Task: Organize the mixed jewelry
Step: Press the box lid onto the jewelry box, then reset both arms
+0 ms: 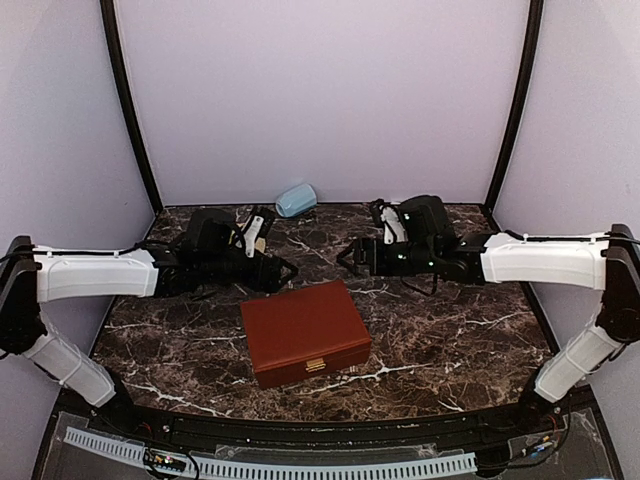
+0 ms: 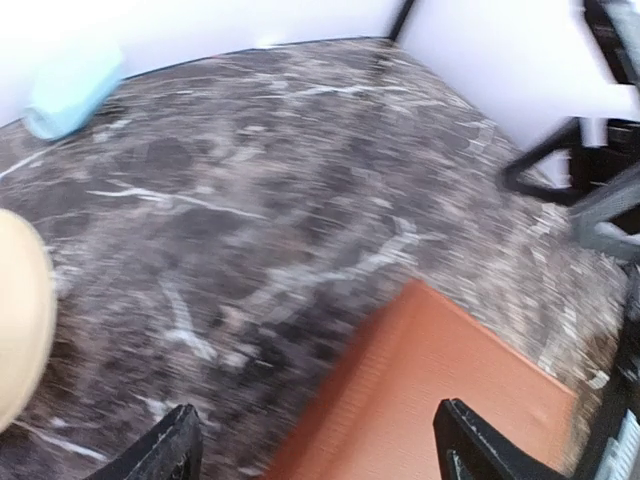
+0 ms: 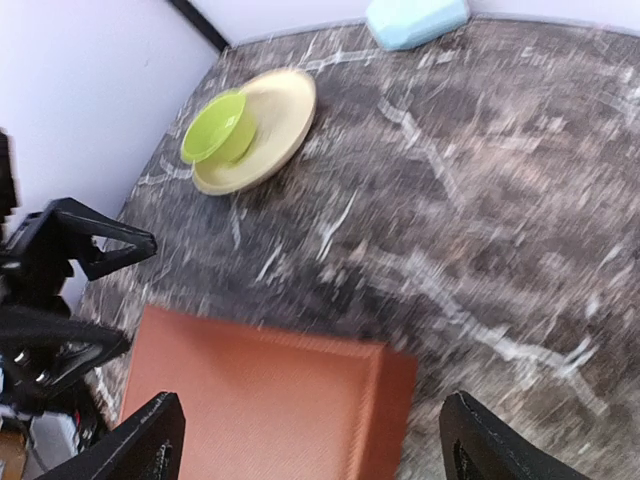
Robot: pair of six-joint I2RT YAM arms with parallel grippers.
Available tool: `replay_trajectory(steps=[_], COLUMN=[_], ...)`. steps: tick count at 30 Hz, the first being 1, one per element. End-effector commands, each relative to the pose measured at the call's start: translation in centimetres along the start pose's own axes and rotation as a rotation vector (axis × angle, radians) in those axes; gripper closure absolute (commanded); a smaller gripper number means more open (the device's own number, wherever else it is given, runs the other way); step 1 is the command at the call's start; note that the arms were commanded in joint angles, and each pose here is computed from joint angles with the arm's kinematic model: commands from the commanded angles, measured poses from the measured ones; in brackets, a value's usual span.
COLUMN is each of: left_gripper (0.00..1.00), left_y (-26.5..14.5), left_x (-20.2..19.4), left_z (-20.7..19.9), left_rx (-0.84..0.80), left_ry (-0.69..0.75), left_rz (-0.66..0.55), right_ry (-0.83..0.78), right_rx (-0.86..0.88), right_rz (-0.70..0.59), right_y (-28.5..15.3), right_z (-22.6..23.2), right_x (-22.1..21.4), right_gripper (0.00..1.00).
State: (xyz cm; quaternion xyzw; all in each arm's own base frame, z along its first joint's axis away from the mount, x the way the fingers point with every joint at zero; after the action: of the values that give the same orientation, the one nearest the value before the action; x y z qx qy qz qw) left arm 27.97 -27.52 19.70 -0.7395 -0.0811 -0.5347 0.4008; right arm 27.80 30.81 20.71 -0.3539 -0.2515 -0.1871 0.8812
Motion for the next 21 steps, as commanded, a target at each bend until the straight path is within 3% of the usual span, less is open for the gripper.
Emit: replay_trajectory(steps=[1,8,13,16,21], left_gripper=[0.16,0.16,0.16,0.15,0.13], left_y=[1.5,-2.0,-10.7,-14.7,-16.0], left_x=[3.0,2.1,-1.9,-5.5,-9.0], left_z=[5.9,18.9,26.4,27.4,25.8], left_rx=[0.110,0.336,0.554,0.749,0.845], left_ry=[0.021,-0.095,-0.217,-0.238,-0.187], left_rz=[-0.113,-0.173,-0.276,-0.256,-0.240], right_ry=[-0.013,0.049,0.090,0.096,0.047], right_rx=[-0.027,-0.275,-0.426,-0.525,-0.601], right_rz=[-0.222,-0.391,-0.537,-0.649,-0.854], right_y=[0.3,-3.6,-10.4,-14.4,-19.3], right_z=[-2.5,-14.1,-21.6,-24.2,-25.7], right_x=[6.2,11.2,12.2,11.7,8.9], right_gripper=[0.09,0.04,0.03,0.02,0.01])
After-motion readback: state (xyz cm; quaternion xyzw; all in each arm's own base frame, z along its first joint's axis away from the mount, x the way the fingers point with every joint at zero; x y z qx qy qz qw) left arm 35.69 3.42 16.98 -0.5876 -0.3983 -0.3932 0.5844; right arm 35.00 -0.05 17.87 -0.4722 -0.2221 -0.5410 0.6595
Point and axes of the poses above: each gripper's point midway between its finger pads, its own y axis out along the fingers, its own z axis along the line the jaws close on, x = y × z, the point moved 5 cm from there along -y, back along the fingers, and after that the axes turned 12 degrees about y, right-handed, at the moved point
